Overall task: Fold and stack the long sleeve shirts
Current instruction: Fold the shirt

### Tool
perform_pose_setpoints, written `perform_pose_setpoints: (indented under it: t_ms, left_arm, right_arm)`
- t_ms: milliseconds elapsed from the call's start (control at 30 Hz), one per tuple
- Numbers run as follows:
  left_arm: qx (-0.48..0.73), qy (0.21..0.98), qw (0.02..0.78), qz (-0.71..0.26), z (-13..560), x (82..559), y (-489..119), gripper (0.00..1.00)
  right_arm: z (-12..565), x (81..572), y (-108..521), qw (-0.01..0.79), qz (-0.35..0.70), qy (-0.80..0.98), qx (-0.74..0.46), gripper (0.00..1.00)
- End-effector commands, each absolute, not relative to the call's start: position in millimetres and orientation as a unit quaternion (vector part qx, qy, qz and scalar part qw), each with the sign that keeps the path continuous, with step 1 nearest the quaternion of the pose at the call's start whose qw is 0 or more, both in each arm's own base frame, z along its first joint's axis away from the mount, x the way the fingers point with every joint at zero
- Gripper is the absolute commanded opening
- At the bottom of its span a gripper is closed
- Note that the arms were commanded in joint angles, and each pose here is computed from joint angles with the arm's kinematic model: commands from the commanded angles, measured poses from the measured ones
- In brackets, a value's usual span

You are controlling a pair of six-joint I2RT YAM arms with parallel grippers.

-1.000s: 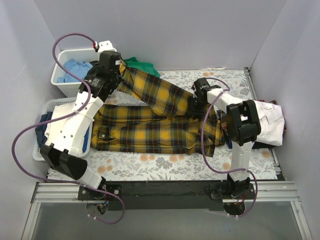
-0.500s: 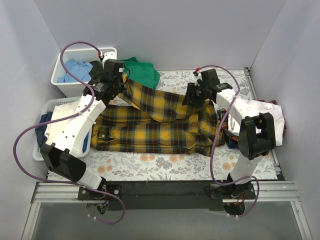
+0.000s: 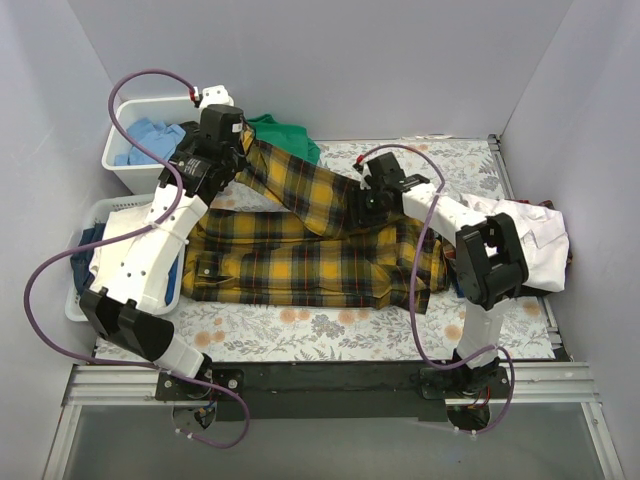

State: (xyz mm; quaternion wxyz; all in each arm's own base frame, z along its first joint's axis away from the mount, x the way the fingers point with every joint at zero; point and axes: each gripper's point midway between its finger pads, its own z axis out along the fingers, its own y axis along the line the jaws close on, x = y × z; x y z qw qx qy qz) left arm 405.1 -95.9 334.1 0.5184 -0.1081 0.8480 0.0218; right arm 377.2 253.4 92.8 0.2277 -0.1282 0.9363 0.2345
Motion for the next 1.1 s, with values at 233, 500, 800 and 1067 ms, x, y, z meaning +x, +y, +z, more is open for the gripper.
perform_pose_setpoints:
  t_ms: [233, 500, 800, 1067]
  left_arm:
    - [-0.113, 0.829, 0.546, 0.026, 360.0, 408.3, -91.0, 0.03]
    - [-0.115, 0.829, 0.546, 0.023, 360.9, 407.9, -90.9, 0.04]
    - [-0.122, 0.828, 0.545, 0.036, 360.7, 408.4, -86.5, 0.04]
    - [-0.137, 0.825, 0.546, 0.044, 363.6, 399.9, -78.8, 0.03]
  right_arm:
    - [81.6, 428.3, 218.5, 0.326, 0.014, 0.933, -0.152, 0.59]
    - [67.7, 427.5, 227.4, 0.315, 0.016, 0.931, -0.184, 0.57]
    - [81.1, 399.1, 248.5, 0.324, 0.104, 0.913, -0.224, 0.54]
    - [61.9, 385.5, 273.2, 0.280, 0.170, 0.911, -0.250, 0.40]
